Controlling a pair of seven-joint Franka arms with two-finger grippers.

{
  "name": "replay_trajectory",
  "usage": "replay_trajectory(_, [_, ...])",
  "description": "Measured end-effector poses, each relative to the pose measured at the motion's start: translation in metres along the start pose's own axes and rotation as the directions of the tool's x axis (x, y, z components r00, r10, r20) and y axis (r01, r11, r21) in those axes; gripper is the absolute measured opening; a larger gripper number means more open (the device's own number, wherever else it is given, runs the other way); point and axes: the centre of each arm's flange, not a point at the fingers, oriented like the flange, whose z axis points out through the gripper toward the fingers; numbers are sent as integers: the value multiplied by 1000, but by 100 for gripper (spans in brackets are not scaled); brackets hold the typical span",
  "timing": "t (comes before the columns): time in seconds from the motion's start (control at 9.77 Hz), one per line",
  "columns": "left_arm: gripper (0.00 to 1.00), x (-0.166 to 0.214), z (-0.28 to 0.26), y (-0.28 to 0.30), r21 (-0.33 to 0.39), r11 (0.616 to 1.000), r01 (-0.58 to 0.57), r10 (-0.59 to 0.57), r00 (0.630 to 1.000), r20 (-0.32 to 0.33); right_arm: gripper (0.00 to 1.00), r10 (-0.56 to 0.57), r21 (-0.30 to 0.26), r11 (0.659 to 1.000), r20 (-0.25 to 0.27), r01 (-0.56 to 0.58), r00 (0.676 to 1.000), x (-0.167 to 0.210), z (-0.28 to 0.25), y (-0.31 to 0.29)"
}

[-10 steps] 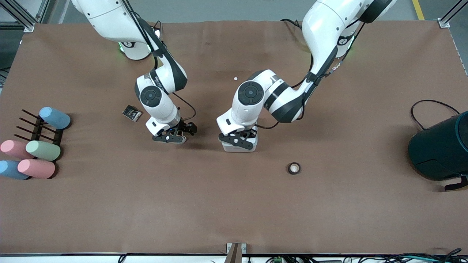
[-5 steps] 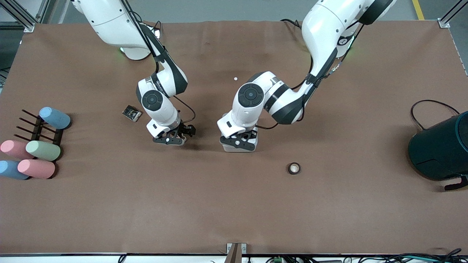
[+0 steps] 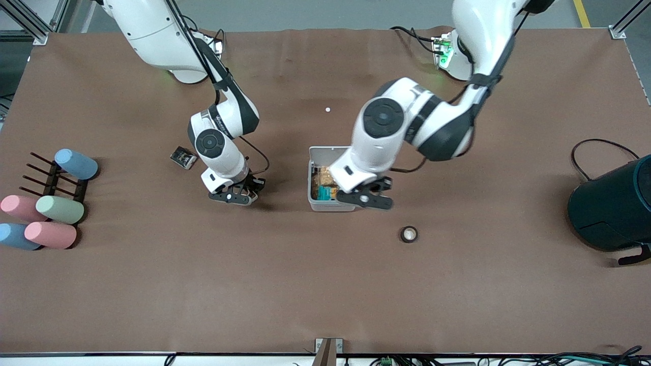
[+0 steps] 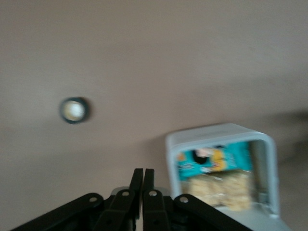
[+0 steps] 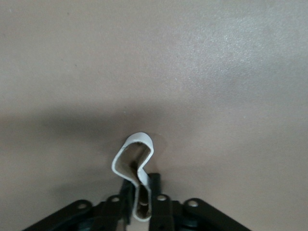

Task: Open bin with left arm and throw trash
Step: 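Drop the white strip into the bin while the left gripper reaches the tape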

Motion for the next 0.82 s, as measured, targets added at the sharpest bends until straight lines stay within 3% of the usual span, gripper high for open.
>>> replay_trajectory(0.1, [26, 15, 5, -47, 6, 999, -50, 50, 999, 11, 6, 51, 9, 999, -6, -51, 999, 2, -6, -7])
replay_trajectory(0.31, [56, 32, 29, -126, 3, 988, -156, 156, 986, 53, 6, 147, -16, 989, 34, -146, 989, 18, -42, -28])
replay_trajectory(0.51, [82, 36, 72, -138, -15, 981, -194, 194, 978, 78, 6, 262, -42, 965, 67, -259, 963, 35, -115, -59])
replay_trajectory(0.61, [98, 34, 99, -125, -26, 977, -211, 212, 976, 58, 6, 316, -23, 949, 56, -315, 947, 32, -145, -82])
replay_trajectory(0.82, [100, 17, 163, -111, -30, 970, -242, 242, 970, 6, 6, 401, 36, 915, 32, -402, 916, -4, -175, -146])
